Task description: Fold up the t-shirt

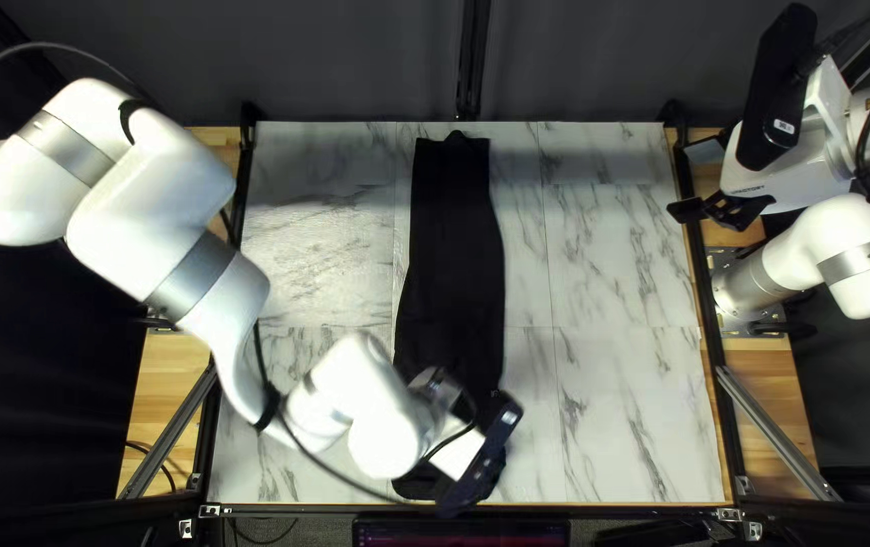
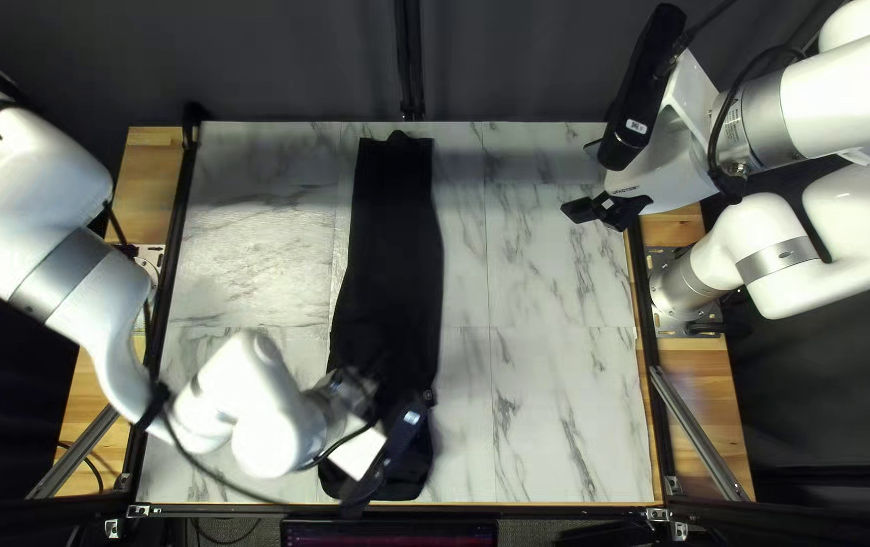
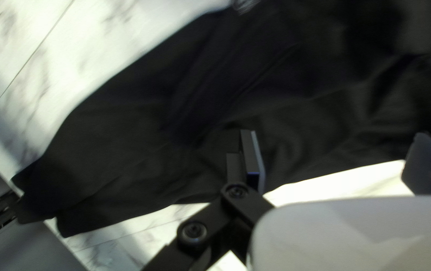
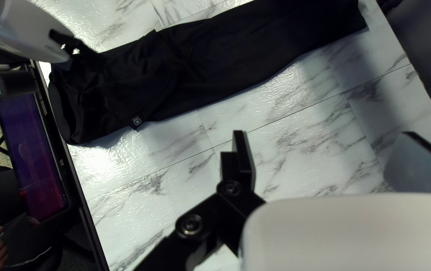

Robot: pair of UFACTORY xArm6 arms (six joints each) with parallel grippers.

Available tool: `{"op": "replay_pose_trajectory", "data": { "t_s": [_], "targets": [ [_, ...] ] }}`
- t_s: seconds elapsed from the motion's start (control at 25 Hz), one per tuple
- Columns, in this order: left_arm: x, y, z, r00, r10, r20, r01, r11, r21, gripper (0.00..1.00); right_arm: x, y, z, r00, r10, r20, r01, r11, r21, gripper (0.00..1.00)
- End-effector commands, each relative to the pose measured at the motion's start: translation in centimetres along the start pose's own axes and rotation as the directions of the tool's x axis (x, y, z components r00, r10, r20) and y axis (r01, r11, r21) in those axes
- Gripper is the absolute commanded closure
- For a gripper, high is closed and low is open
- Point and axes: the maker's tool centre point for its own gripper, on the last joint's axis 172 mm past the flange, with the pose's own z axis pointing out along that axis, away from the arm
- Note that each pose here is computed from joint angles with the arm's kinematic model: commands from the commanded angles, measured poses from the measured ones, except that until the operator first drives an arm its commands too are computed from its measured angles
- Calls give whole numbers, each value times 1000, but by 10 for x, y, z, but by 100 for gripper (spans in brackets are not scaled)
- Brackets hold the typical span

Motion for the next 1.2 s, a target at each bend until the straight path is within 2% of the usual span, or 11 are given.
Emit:
{"op": "replay_pose_trajectory", "data": {
  "t_s": [0.04, 0.24, 0.36, 0.56, 0.72, 0.84, 0.88, 0.92, 0.96, 1.0, 1.2],
  "targets": [
    [0, -6, 28, 999, -9, 38, 10, 999, -38, 0, 0, 0, 0, 1000, 0, 0, 0, 1000, 0, 0],
    [6, 12, 39, 993, 111, 44, -107, 990, -95, 0, 0, 0, 0, 1000, 0, 0, 0, 1000, 0, 0],
    [8, 23, 49, 976, 216, 25, -212, 970, -117, 0, 0, 0, 0, 1000, 0, 0, 0, 1000, 0, 0],
    [0, 30, 64, 949, 315, -18, -315, 941, -124, 0, 0, 0, 0, 1000, 0, 0, 0, 1000, 0, 0],
    [2, 34, 74, 926, 374, -48, -377, 917, -132, 0, 0, 0, 0, 1000, 0, 0, 0, 1000, 0, 0],
    [2, 36, 78, 919, 391, -60, -395, 908, -136, 0, 0, 0, 0, 1000, 0, 0, 0, 1000, 0, 0],
    [2, 36, 78, 917, 394, -63, -399, 907, -137, 7, 0, 0, 0, 1000, 0, 0, 0, 1000, 0, 0],
    [2, 36, 78, 917, 395, -64, -400, 906, -137, 34, 0, 0, 0, 1000, 0, 0, 0, 1000, 0, 0],
    [2, 38, 78, 916, 397, -65, -402, 905, -138, 43, 0, 0, 0, 1000, 0, 0, 0, 1000, 0, 0],
    [2, 38, 78, 916, 397, -65, -402, 905, -138, 99, 0, 0, 0, 1000, 0, 0, 0, 1000, 0, 0],
    [0, 41, 77, 915, 398, -65, -403, 904, -142, 100, 0, 0, 0, 1000, 0, 0, 0, 1000, 0, 0]
  ]
}}
